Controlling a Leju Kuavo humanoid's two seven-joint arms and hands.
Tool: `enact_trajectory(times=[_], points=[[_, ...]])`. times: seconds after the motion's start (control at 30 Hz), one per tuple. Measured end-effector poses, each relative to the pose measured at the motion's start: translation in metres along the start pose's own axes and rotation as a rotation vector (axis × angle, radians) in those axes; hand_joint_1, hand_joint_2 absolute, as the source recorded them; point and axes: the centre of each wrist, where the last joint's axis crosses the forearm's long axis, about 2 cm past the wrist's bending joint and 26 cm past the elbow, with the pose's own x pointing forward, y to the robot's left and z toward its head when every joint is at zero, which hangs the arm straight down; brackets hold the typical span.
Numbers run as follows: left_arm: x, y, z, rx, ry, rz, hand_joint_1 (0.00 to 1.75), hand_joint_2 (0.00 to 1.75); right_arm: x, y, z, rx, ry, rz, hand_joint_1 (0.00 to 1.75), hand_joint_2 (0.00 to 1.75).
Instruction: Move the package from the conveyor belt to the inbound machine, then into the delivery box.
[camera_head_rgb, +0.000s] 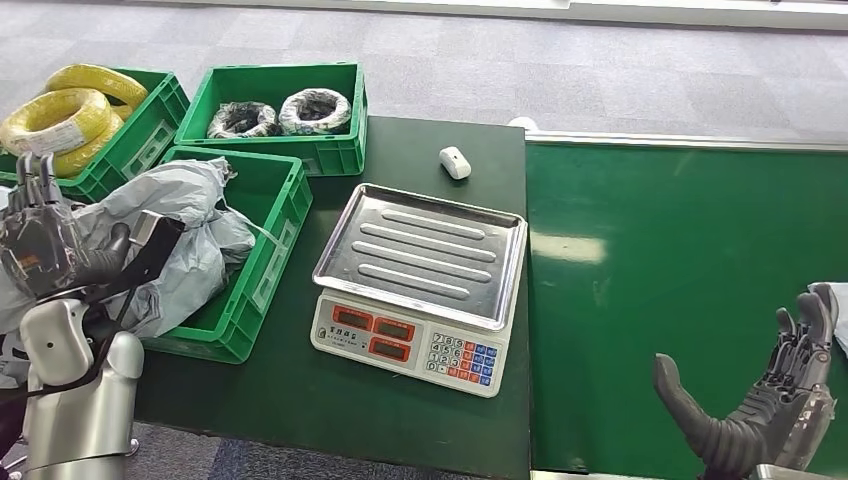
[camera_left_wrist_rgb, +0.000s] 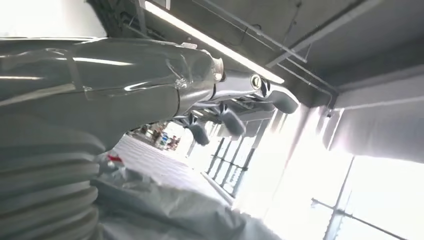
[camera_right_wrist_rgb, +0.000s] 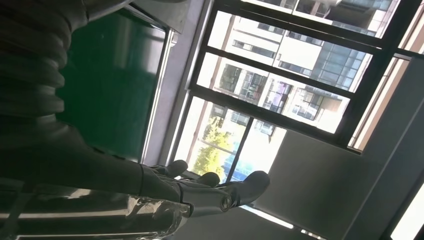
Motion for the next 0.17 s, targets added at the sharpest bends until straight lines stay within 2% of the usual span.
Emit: enact_trajectory(times=[0.17], points=[[0.0032,0.0111,-0.0007,0.105,-0.01,0.156,0.0,1.75,-0.0005,-0.0014,0.0028,-0.012,0.009,0.005,0.0,1.75]])
